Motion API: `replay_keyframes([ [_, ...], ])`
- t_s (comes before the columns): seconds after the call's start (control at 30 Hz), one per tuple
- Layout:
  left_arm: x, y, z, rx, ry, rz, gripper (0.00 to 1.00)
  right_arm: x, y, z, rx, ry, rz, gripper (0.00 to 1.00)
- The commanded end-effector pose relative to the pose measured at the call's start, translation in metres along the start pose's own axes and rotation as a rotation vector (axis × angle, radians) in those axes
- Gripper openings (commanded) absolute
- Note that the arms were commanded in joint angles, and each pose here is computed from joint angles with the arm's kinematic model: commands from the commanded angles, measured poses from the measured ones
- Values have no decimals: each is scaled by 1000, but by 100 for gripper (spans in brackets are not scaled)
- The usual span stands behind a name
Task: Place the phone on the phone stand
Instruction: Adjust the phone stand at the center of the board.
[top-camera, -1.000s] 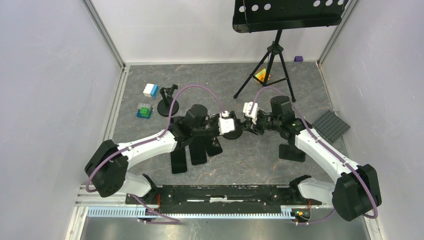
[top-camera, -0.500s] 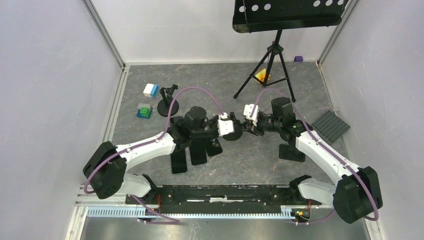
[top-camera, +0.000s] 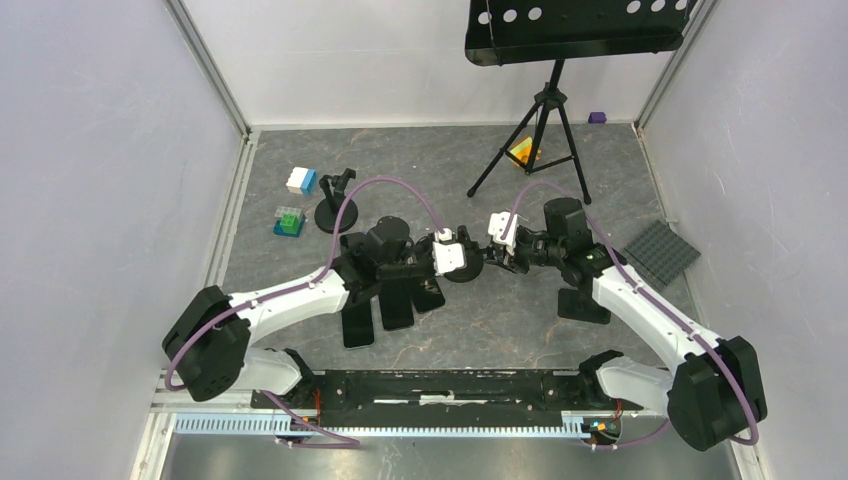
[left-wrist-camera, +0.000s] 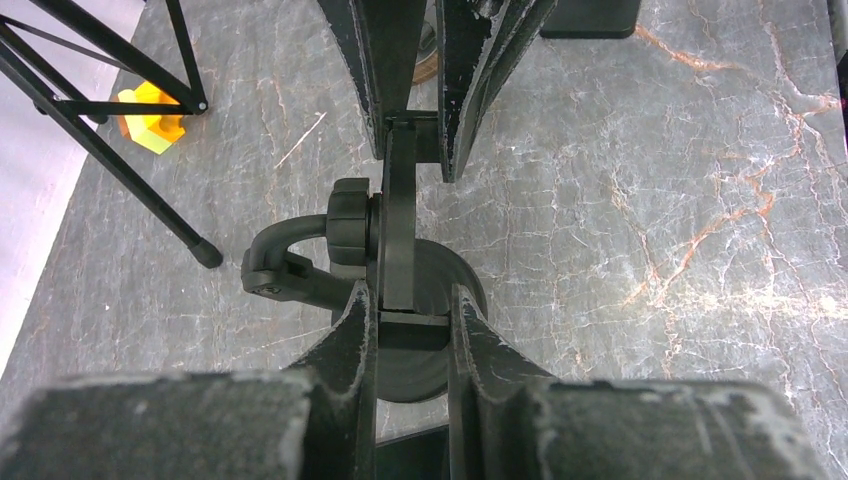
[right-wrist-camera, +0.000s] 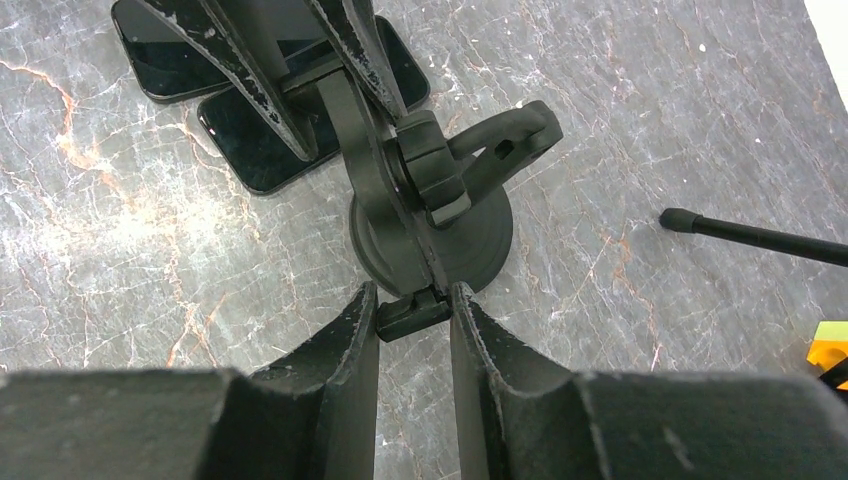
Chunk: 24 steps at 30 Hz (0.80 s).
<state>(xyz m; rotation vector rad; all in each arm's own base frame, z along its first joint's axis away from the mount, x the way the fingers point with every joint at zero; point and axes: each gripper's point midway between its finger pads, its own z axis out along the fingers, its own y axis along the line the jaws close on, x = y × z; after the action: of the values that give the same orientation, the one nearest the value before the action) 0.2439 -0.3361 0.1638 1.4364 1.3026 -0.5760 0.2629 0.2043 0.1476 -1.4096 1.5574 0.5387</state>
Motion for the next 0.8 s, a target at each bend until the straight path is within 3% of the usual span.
replay_keyframes([
  [0.0,4,10,-22,-73,34,-39,2,66,-34,-34,217,269,53,0],
  [0.77,7,17,-30,-94,27,-66,2,82,-44,-46,292,342,29,0],
])
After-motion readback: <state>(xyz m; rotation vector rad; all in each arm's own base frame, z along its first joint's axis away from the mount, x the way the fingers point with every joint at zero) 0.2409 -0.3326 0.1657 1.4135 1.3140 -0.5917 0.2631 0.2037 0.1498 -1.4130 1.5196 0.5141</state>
